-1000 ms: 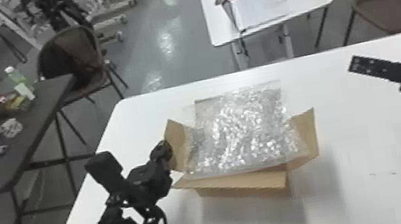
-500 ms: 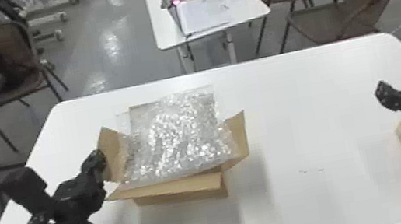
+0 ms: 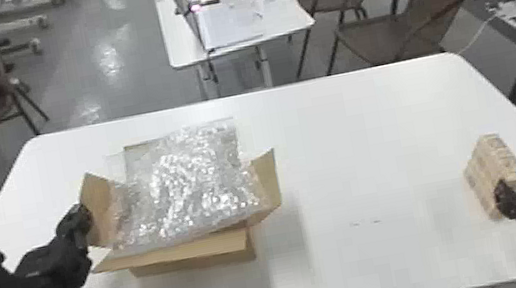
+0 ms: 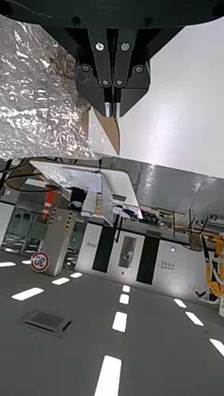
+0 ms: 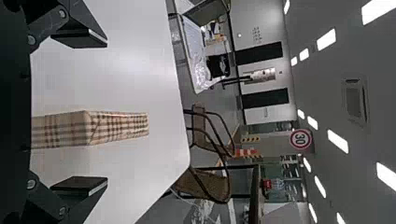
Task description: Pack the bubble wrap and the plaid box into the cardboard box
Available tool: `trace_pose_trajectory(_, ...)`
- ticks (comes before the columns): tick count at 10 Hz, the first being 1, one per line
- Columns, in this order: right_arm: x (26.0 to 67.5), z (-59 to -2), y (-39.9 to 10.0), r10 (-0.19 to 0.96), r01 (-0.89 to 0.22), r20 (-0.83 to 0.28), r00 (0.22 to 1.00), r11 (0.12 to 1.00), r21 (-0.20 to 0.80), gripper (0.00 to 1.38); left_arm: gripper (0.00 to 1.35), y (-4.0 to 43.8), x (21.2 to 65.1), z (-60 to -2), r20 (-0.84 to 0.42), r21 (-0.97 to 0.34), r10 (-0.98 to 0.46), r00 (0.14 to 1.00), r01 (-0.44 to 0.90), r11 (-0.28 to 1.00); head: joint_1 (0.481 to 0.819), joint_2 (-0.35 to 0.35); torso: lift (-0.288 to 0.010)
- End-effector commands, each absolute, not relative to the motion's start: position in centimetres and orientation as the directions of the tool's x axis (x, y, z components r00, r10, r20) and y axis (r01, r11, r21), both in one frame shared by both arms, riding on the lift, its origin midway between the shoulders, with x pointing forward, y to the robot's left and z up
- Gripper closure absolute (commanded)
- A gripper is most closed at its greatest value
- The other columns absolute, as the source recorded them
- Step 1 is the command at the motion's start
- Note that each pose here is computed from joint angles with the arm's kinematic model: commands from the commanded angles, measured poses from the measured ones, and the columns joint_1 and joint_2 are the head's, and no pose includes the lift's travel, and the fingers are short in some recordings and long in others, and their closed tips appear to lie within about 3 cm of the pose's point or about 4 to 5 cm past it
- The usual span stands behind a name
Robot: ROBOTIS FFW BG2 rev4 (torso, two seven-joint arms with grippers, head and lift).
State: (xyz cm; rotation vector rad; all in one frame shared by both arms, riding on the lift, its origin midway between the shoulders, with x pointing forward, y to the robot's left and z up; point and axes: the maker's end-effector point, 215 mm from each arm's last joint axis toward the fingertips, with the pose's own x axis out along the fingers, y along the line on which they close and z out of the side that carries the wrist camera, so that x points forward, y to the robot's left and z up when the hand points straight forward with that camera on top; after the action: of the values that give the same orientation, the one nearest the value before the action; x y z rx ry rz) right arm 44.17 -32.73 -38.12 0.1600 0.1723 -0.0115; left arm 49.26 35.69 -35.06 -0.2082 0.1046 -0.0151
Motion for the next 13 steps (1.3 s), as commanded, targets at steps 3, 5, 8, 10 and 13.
trace_pose_trajectory(3,45.5,-41.9,-34.3,0.012,0.031,-0.206,0.978,0.978,0.206,0.24,1.20,35.7,49.1,-35.3,-0.106,-0.210,-0.024,0.994,0.001,0.978,0.695,0.022,-0.121)
trace_pose_trajectory(5,47.1,-42.1,-34.4,0.042,-0.001,-0.198,0.979,0.979,0.203,0.24,1.20,35.6,49.2,-35.3,-0.106,-0.211,-0.025,0.994,0.003,0.977,0.695,0.019,-0.121)
trace_pose_trajectory(8,48.5,-43.1,-34.3,0.077,-0.035,-0.204,0.976,0.979,0.198,0.30,1.20,35.5,49.3,-35.1,-0.103,-0.212,-0.027,0.994,0.005,0.977,0.695,0.018,-0.121)
trace_pose_trajectory(10,49.6,-44.0,-33.3,0.128,-0.074,-0.199,0.972,0.962,0.262,1.12,1.20,35.3,49.3,-35.2,-0.105,-0.214,-0.032,0.994,0.009,0.977,0.695,0.020,-0.121)
trace_pose_trajectory(13,49.6,-43.1,-32.7,0.134,-0.085,-0.196,0.971,0.967,0.239,1.28,1.20,35.5,49.2,-35.3,-0.106,-0.211,-0.028,0.994,0.005,0.978,0.695,0.027,-0.121)
